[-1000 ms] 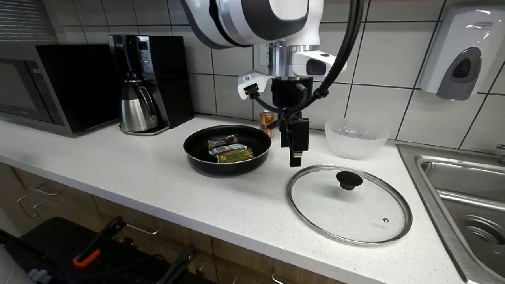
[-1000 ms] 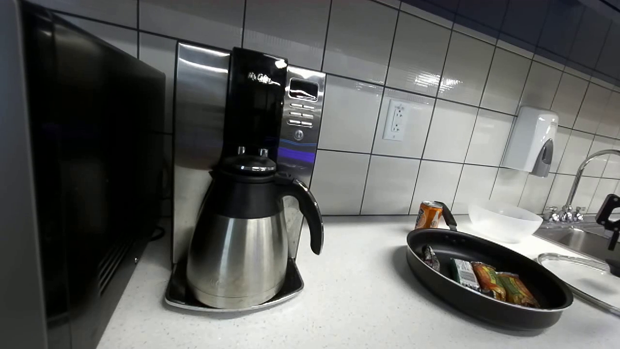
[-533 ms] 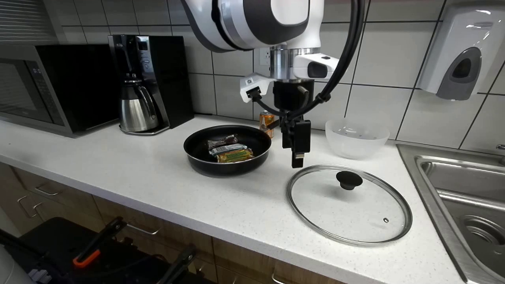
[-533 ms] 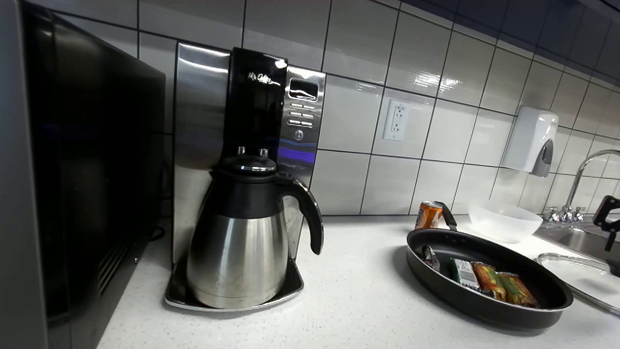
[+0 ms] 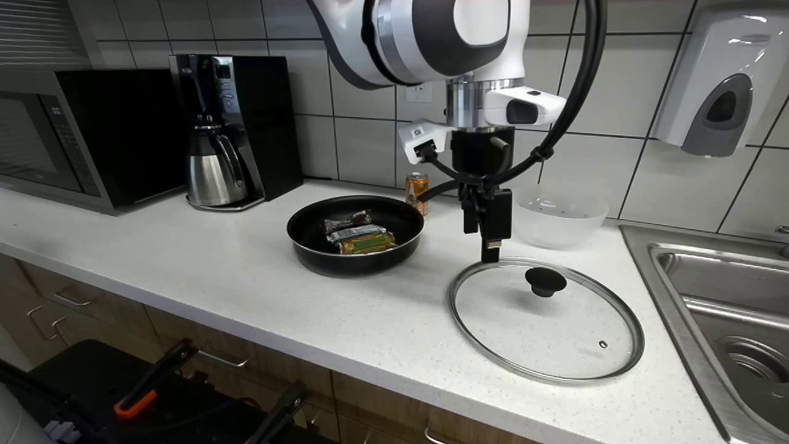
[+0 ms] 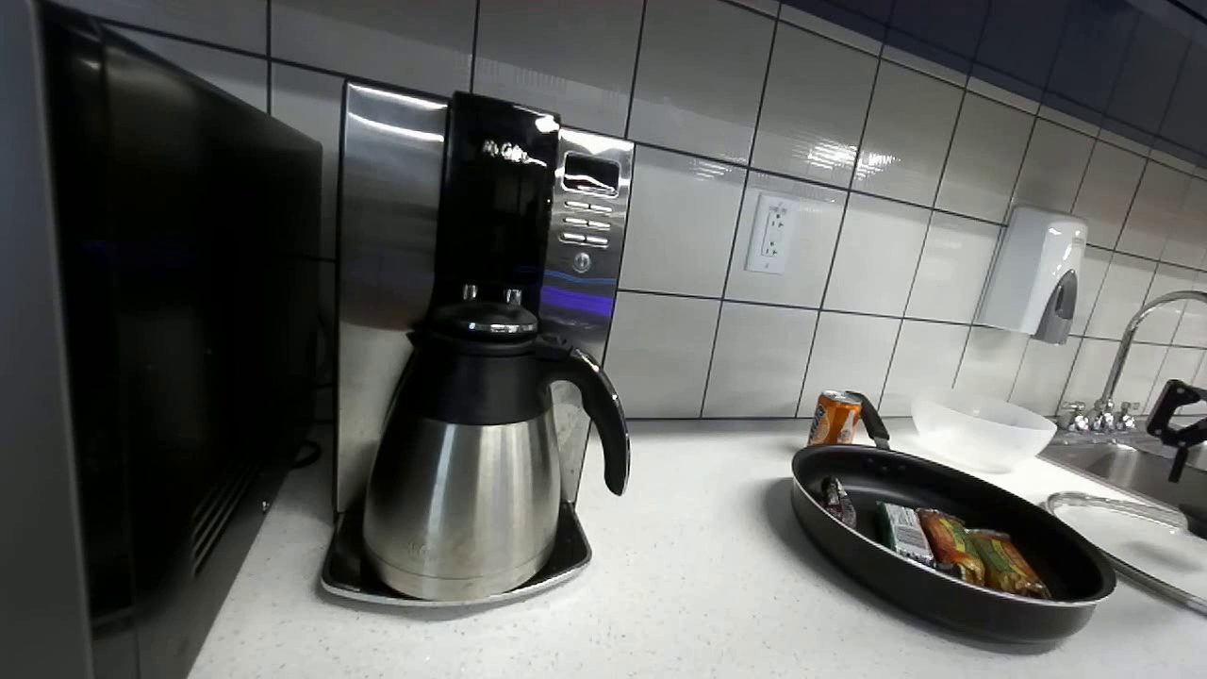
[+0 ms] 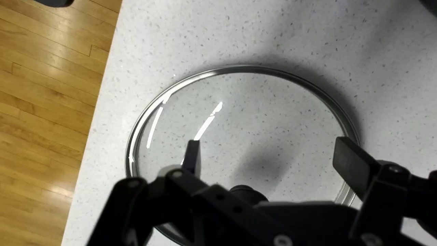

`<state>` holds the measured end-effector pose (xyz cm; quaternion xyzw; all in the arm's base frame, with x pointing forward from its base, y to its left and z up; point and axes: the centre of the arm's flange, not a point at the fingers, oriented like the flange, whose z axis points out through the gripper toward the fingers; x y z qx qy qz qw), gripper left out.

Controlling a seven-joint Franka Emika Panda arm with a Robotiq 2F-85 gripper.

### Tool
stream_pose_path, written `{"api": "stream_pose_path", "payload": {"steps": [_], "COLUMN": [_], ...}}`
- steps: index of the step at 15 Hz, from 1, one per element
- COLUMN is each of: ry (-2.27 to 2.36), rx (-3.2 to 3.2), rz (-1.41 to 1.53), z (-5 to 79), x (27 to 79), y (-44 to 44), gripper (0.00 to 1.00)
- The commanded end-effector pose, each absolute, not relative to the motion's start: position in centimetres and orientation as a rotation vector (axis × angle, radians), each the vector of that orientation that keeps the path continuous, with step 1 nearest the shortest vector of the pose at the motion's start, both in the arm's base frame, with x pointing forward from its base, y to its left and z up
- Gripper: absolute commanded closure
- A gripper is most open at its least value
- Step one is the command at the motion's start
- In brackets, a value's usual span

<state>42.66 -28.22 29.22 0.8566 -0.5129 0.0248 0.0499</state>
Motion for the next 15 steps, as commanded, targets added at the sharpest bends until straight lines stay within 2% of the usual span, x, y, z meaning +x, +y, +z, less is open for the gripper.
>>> {"api": "stream_pose_path", "payload": {"steps": [1, 15], "ry": [-1.556, -1.662], "rx": [2.602, 2.551], "rz": [0.096, 0.084], "z": [28.7, 24.8], "x": [44.0, 44.8], "y": [-31.2, -37.2], "gripper": [0.0, 0.0]}}
